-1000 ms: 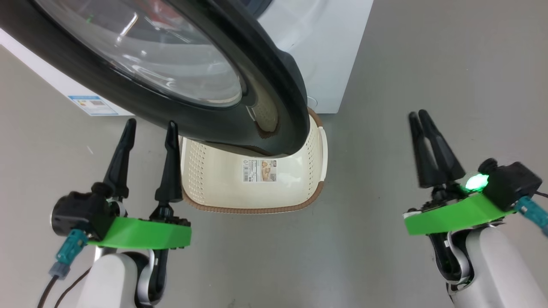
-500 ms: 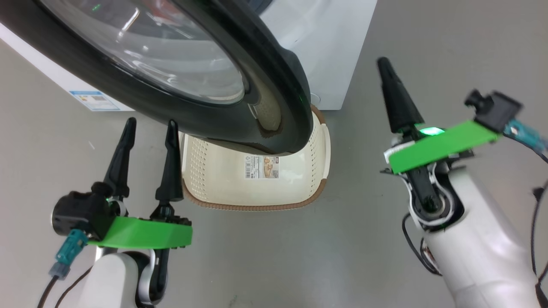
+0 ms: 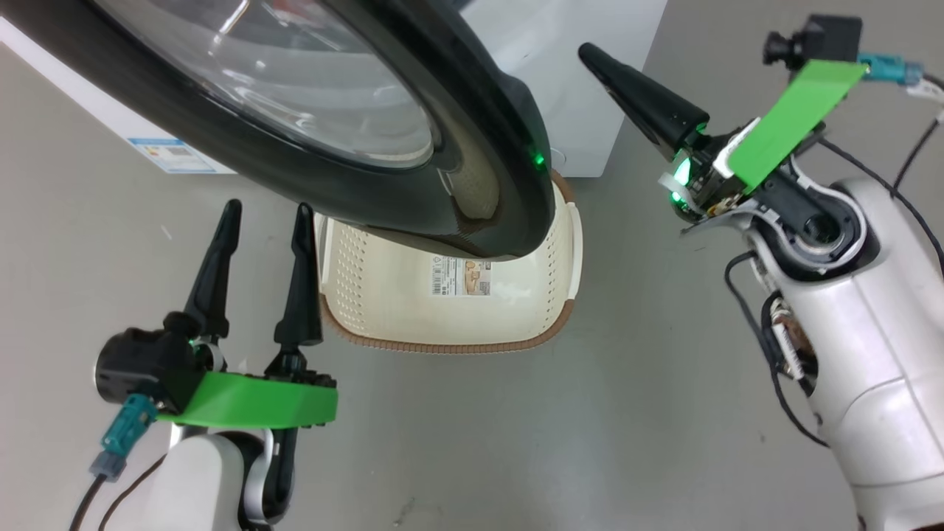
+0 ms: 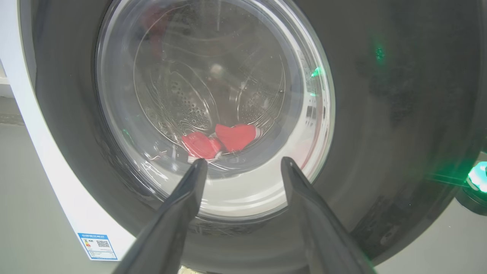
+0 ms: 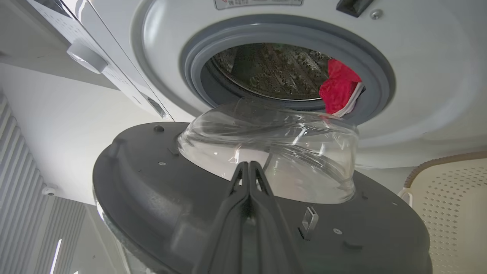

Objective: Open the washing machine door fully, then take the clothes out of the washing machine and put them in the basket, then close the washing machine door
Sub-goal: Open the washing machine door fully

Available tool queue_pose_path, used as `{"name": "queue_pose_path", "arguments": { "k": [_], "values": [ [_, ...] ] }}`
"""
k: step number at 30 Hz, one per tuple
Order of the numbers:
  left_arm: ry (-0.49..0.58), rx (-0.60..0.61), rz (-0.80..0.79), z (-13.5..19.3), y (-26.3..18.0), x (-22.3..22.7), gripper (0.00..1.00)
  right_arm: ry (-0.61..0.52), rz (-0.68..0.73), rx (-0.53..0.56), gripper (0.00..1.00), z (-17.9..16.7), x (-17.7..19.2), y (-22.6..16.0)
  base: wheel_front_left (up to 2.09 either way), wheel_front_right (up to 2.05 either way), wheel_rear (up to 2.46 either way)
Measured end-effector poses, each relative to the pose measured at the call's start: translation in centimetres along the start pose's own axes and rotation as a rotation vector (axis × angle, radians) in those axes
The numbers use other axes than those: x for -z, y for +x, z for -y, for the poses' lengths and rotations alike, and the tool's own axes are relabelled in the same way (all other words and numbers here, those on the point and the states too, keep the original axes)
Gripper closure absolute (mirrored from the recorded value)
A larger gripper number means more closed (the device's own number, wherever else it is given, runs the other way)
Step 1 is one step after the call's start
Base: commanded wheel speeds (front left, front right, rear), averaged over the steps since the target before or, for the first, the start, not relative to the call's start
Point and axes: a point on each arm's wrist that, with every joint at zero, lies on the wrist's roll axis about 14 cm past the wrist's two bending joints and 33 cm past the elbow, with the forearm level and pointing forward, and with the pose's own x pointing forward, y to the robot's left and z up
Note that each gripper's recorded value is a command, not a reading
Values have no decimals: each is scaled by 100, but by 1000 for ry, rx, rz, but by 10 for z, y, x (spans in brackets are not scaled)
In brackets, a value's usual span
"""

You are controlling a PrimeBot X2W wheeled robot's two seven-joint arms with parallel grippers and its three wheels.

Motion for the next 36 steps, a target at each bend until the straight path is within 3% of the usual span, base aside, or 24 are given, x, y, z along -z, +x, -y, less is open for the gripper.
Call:
{"name": "queue_pose_path", "arguments": {
  "k": [14, 36],
  "values": [
    [7, -14, -7, -6, -1, 1, 0, 73, -312, 0, 100, 0, 37, 17, 0, 0, 0],
    [18, -54, 31, -18, -23, -25, 0, 104, -429, -4, 100, -13, 83, 8, 0, 0, 0]
  ]
}}
